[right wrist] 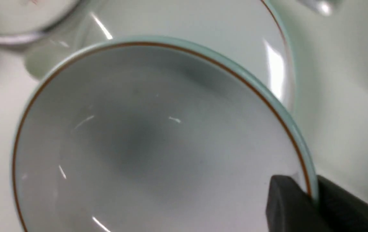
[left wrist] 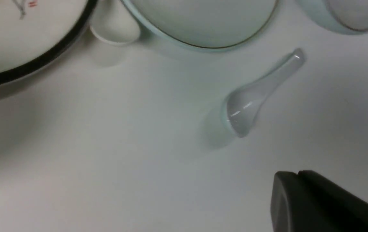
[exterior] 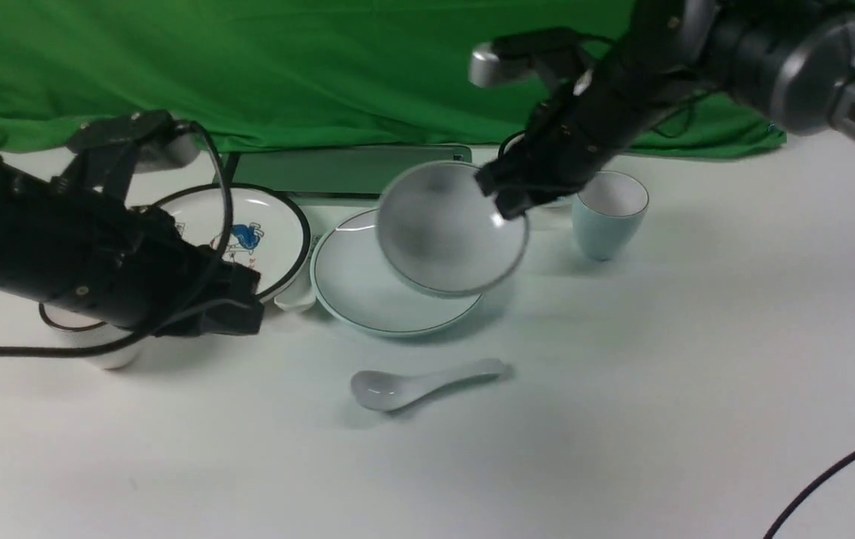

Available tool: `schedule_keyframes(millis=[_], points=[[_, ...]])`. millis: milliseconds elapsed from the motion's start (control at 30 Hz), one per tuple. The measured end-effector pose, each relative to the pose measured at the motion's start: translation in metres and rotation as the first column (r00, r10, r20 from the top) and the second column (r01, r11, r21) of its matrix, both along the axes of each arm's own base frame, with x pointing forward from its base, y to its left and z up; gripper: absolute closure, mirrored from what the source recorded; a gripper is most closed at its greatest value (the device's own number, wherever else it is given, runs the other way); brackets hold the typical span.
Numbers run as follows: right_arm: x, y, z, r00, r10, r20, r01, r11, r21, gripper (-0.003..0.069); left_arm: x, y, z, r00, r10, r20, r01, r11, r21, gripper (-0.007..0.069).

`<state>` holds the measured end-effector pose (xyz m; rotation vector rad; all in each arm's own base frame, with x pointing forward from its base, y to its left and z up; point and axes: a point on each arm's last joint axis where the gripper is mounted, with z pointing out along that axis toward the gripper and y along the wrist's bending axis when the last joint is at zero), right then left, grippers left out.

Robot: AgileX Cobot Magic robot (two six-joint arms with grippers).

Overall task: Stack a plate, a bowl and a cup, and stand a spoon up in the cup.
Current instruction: Use the right arm to put the blue rice bowl into the blue large plate in the middle

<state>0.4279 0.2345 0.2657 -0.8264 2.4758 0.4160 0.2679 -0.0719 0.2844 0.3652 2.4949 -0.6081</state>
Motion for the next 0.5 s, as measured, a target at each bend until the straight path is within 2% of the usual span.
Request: schedule_keyframes(millis=[100, 200, 333, 500], points=[[0.012, 0.017, -0.013, 1.000, 0.001, 0.001, -0.001, 1.000, 0.016, 0.0585, -0.004, -0.011, -0.001, 0.998, -0.058, 0.003, 0.058, 0.998, 0.028, 0.0654], [0.031, 0.025, -0.042, 0.999, -0.013, -0.029, 0.013, 1.000, -0.010, 0.0585, -0.010, -0.027, -0.002, 0.991, -0.131, 0.005, 0.131, 0.990, 0.052, 0.0654], [0.038, 0.024, -0.059, 0.999, -0.015, -0.046, 0.012, 0.997, -0.076, 0.0585, -0.014, -0.037, -0.002, 0.985, -0.171, 0.006, 0.171, 0.984, 0.056, 0.0654], [0.039, 0.024, -0.060, 0.998, -0.022, -0.052, 0.017, 0.996, -0.083, 0.0581, -0.015, -0.040, -0.002, 0.983, -0.183, 0.005, 0.183, 0.982, 0.056, 0.0654]])
